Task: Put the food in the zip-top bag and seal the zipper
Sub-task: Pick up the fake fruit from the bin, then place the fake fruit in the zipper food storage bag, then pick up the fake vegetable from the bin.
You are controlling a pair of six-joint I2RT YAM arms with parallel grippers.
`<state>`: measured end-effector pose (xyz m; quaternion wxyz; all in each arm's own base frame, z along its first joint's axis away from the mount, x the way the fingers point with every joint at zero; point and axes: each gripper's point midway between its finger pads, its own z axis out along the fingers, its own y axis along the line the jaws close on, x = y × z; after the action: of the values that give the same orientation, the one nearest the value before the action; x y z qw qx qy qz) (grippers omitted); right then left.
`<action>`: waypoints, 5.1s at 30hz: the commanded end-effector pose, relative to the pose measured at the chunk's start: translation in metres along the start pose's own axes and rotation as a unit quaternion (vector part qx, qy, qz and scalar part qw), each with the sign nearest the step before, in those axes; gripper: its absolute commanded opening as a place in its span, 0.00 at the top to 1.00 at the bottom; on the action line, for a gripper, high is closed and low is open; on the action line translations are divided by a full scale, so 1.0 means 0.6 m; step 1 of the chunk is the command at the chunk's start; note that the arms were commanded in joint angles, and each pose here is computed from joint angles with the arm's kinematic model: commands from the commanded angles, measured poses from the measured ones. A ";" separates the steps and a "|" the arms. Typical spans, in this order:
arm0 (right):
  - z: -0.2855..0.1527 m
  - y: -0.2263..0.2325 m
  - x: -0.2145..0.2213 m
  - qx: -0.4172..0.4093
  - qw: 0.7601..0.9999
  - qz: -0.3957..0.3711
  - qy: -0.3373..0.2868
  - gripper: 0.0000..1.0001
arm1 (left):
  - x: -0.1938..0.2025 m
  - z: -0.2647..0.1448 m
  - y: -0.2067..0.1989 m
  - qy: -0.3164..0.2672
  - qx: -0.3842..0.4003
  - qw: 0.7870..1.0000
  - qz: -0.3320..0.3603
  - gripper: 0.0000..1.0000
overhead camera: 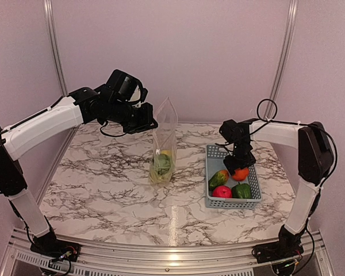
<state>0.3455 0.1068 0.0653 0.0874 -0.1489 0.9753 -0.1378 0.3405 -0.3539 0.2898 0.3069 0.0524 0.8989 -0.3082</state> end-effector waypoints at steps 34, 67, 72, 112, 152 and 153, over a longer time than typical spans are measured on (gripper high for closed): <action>-0.671 0.175 -0.204 -0.473 0.788 0.019 -0.394 0.37 | -0.014 -0.005 -0.006 -0.011 0.007 1.000 -0.006 1.00; -0.559 0.303 -0.212 -0.405 0.848 -0.068 -0.334 0.39 | -0.041 -0.007 -0.032 -0.018 0.032 0.999 0.006 1.00; -0.531 0.305 -0.211 -0.334 0.881 -0.082 -0.325 0.39 | -0.042 -0.004 -0.033 -0.015 0.034 0.999 0.005 1.00; -0.593 0.199 -0.166 -0.340 0.863 0.002 -0.375 0.18 | -0.077 -0.034 -0.043 -0.050 0.052 0.997 0.011 1.00; -0.271 0.019 0.091 -0.134 0.971 0.096 -0.171 0.13 | -0.024 -0.013 -0.004 -0.004 0.024 1.000 0.004 1.00; -0.260 0.025 0.102 -0.143 0.971 0.104 -0.161 0.14 | -0.024 -0.012 -0.004 -0.003 0.025 1.000 0.003 1.00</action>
<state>0.2732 0.1409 0.2186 0.2665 -0.1132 0.9572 0.0008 0.3499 -0.3558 0.2982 0.3040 0.0543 0.8918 -0.3305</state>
